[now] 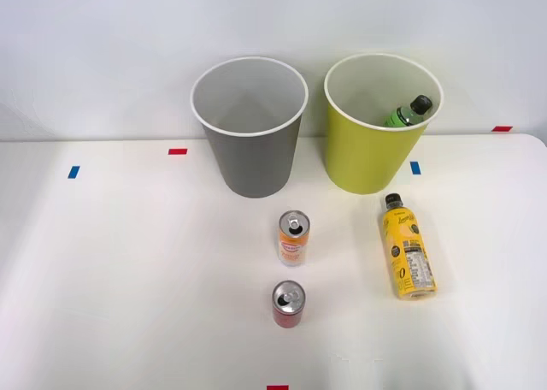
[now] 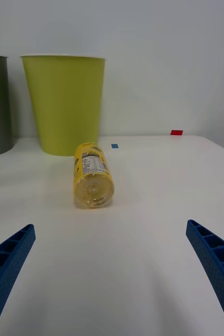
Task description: Put cans in the gray bin, plastic bottles in the light green bin
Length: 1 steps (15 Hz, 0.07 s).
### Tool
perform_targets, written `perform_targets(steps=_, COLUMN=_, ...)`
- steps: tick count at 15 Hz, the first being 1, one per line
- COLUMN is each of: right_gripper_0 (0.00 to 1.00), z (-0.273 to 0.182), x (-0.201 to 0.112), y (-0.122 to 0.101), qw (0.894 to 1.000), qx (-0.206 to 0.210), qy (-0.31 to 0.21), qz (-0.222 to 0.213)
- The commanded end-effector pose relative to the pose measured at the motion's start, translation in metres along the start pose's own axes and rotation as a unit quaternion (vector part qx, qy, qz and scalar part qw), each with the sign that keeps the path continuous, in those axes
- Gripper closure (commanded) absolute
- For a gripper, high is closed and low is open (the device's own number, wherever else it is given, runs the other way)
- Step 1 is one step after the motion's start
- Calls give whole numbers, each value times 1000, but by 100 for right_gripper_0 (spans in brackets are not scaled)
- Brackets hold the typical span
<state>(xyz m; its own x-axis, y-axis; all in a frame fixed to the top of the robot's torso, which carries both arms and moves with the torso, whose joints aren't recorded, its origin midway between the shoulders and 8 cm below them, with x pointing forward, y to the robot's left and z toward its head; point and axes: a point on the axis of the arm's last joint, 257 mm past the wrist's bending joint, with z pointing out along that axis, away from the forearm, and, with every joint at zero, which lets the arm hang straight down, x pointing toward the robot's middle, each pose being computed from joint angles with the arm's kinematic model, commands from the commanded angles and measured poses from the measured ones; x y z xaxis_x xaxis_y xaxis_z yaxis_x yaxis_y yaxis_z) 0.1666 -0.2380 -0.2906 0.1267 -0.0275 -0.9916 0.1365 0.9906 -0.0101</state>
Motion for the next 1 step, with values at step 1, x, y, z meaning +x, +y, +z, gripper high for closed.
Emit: perform_targets(steps=1, right_gripper_0=0, z=0, x=0, y=0, qw=1000, qx=0, qy=0, qz=0)
